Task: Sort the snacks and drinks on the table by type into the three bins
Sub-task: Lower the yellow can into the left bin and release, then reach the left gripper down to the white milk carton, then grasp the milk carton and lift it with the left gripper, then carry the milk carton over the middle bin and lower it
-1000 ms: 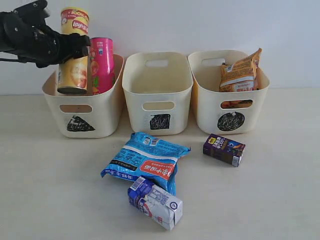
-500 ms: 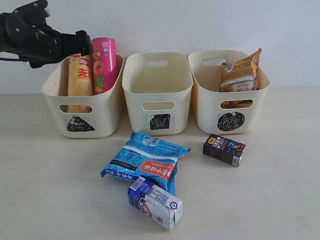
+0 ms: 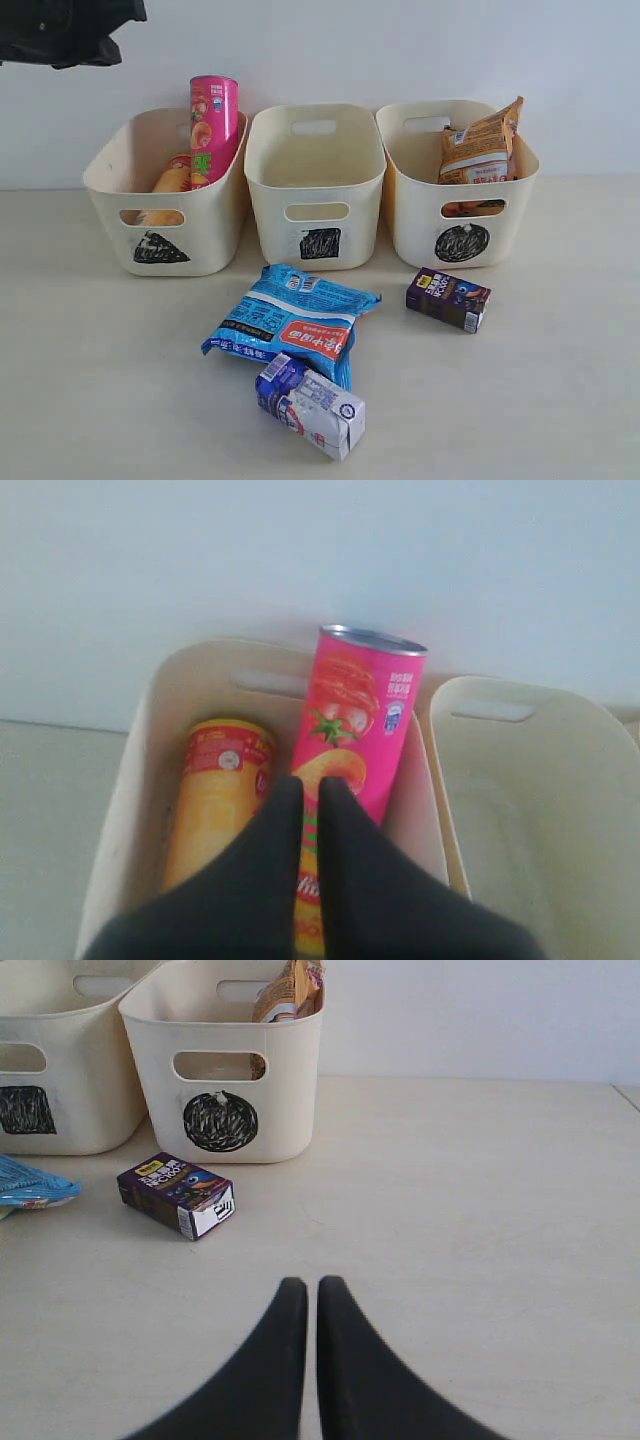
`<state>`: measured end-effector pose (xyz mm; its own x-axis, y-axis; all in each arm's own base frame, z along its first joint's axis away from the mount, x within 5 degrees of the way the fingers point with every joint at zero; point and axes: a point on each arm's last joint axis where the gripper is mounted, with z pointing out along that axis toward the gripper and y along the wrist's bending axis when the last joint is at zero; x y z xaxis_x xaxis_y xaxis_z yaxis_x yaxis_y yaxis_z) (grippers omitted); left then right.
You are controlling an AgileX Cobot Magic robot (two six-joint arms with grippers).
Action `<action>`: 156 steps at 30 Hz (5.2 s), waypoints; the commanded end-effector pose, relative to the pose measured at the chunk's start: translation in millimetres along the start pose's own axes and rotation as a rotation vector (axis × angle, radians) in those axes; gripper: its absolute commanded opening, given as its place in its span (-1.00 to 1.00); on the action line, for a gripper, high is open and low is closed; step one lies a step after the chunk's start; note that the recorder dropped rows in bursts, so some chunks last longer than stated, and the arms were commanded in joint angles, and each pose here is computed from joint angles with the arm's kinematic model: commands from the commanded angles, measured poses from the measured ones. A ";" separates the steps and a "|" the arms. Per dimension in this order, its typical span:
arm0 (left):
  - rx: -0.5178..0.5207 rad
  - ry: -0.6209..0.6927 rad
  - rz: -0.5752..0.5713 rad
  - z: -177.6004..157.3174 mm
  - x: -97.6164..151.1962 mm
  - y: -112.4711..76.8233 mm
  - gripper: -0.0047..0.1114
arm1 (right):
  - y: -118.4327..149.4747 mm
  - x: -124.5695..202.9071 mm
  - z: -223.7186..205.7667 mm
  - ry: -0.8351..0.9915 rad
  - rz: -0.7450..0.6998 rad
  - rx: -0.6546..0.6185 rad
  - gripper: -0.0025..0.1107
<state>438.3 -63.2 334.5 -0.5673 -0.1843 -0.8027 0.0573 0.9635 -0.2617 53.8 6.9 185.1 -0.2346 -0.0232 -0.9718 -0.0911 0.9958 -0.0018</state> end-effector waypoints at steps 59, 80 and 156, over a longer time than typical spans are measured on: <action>0.399 0.736 0.659 -110.3 230.6 -171.8 0.59 | -0.1 0.5 0.0 -0.008 0.000 0.002 -0.93; 0.240 0.793 0.720 -13.9 282.4 -183.2 0.77 | -0.1 0.8 0.0 -0.005 0.000 0.001 -0.93; 0.378 -0.340 0.291 47.1 89.5 -155.4 -0.85 | 0.3 0.5 0.0 -0.009 0.014 -0.003 -0.93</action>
<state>412.1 -239.2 278.8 -0.2279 -0.0050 -0.9737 0.4928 0.8619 -0.1198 53.8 7.3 185.1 -0.2352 -0.0072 -0.9719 -0.0919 0.9957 0.0148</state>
